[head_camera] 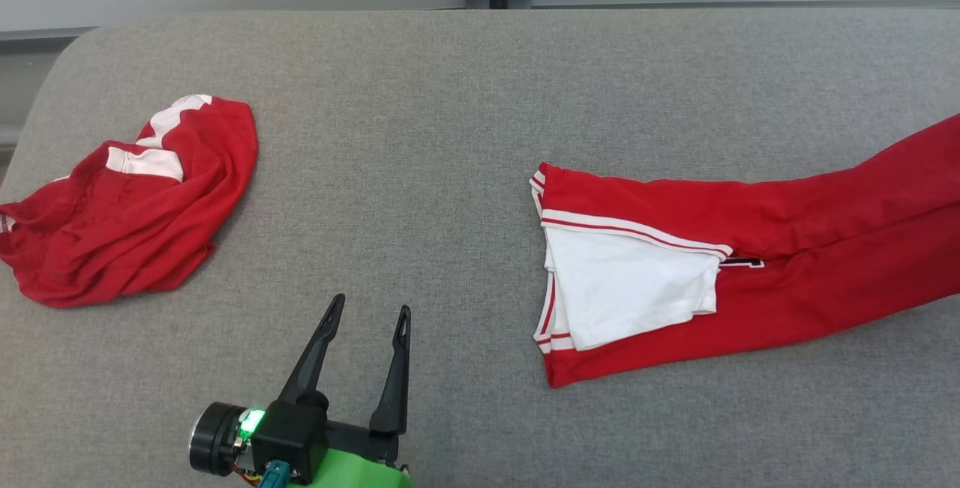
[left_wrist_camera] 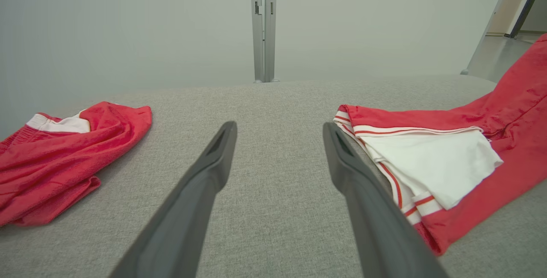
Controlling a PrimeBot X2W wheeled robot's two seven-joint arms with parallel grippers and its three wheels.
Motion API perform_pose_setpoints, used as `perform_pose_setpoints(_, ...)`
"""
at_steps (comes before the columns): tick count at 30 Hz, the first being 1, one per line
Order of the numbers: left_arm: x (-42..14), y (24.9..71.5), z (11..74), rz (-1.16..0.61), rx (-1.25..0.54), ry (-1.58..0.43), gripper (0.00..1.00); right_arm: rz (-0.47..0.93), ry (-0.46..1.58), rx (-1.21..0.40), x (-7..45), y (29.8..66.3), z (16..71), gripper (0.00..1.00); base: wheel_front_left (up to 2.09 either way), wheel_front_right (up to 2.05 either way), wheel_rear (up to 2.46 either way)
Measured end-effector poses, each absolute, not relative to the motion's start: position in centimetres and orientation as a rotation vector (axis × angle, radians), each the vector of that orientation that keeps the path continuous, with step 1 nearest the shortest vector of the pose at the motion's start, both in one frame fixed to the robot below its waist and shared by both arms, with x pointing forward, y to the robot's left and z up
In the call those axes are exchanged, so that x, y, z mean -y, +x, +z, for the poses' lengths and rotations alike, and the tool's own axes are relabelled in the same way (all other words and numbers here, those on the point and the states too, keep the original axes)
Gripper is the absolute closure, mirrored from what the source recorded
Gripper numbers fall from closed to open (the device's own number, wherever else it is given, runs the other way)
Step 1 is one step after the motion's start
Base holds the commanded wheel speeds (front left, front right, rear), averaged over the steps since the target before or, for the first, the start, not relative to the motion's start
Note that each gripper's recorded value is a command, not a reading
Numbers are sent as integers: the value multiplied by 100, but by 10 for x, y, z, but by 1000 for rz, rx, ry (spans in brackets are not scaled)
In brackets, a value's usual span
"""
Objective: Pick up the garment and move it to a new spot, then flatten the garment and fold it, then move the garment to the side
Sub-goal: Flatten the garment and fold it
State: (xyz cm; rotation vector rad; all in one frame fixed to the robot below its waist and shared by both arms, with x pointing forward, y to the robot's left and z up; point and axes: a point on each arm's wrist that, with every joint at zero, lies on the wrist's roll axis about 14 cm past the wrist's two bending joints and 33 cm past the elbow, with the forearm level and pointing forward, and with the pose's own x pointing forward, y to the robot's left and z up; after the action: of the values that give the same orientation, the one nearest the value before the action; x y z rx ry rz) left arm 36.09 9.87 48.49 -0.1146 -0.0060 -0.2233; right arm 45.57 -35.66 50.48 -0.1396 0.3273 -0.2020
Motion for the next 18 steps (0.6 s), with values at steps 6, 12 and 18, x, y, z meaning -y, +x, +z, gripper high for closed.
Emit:
perform_pose_setpoints(6,-99,358,490,-222,19,-117,0,-105,-157,-249,308,451,533,100,0,0,0)
perform_pose_setpoints(12,-107,354,493,-193,28,-111,0,29,-139,-182,239,446,552,100,0,0,0)
perform_pose_setpoints(18,-114,349,493,-170,28,-111,0,172,-94,-168,172,444,549,100,0,0,0)
